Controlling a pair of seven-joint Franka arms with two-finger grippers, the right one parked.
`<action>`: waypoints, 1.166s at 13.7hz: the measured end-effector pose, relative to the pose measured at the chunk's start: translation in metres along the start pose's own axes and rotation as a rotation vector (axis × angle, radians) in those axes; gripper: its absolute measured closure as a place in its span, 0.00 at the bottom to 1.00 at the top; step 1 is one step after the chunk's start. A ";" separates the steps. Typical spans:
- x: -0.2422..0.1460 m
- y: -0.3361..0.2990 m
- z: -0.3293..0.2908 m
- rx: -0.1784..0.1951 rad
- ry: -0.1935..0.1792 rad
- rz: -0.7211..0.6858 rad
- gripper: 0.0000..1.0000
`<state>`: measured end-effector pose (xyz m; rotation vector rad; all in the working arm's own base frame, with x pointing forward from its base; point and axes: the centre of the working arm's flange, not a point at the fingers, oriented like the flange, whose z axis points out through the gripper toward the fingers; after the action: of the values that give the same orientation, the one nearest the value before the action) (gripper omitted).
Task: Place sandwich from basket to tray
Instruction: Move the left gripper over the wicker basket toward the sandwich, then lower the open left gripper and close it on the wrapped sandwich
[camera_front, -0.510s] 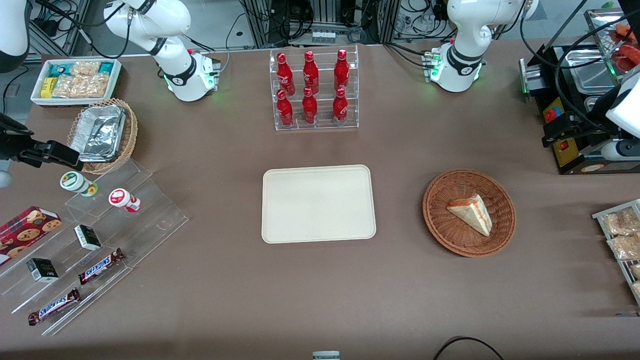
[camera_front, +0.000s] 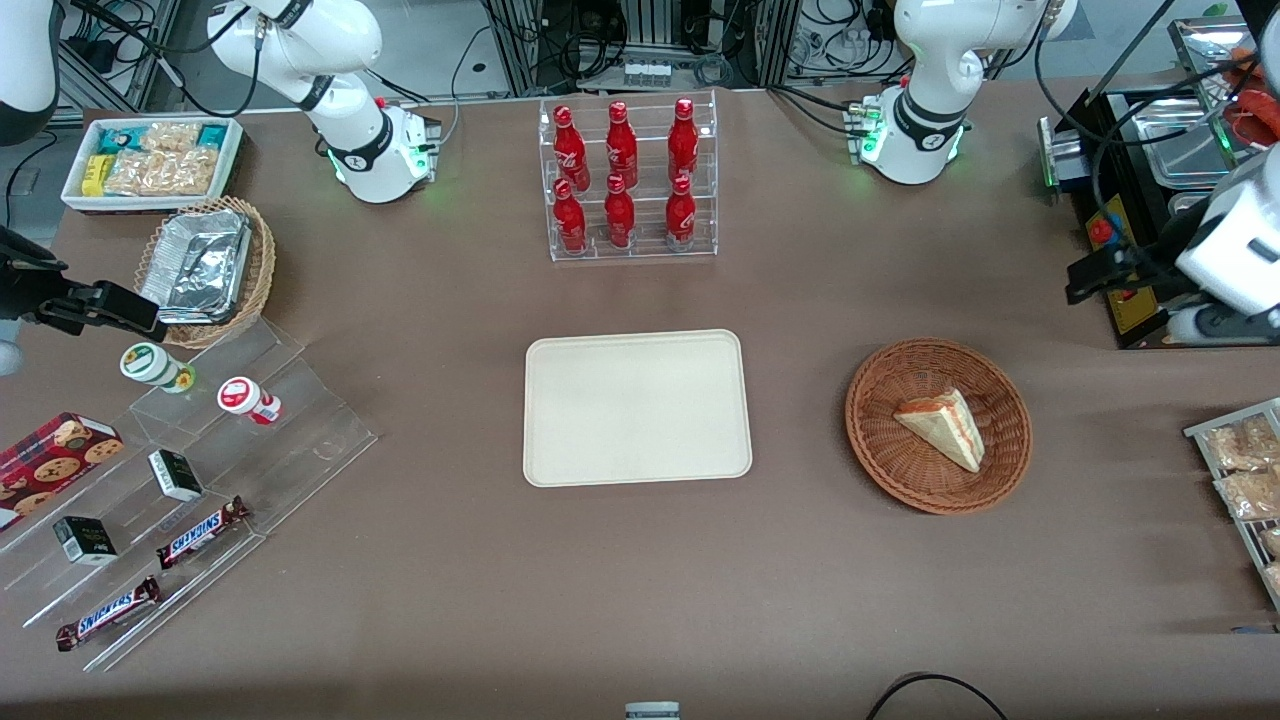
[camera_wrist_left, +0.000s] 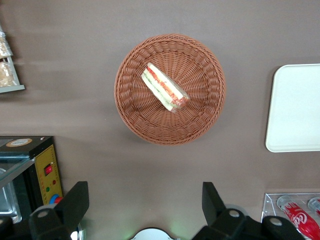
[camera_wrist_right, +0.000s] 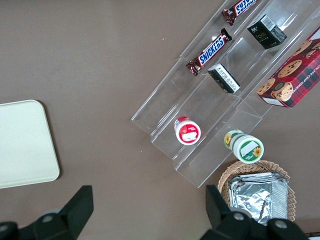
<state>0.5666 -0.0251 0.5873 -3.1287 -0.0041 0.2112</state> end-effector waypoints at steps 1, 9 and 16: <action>0.005 0.001 0.017 0.000 -0.001 0.001 0.00; 0.013 0.003 0.157 -0.004 0.075 -0.145 0.00; -0.006 0.015 0.227 -0.054 0.167 -0.586 0.00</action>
<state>0.5302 -0.0392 0.3631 -3.0135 -0.9146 -0.0588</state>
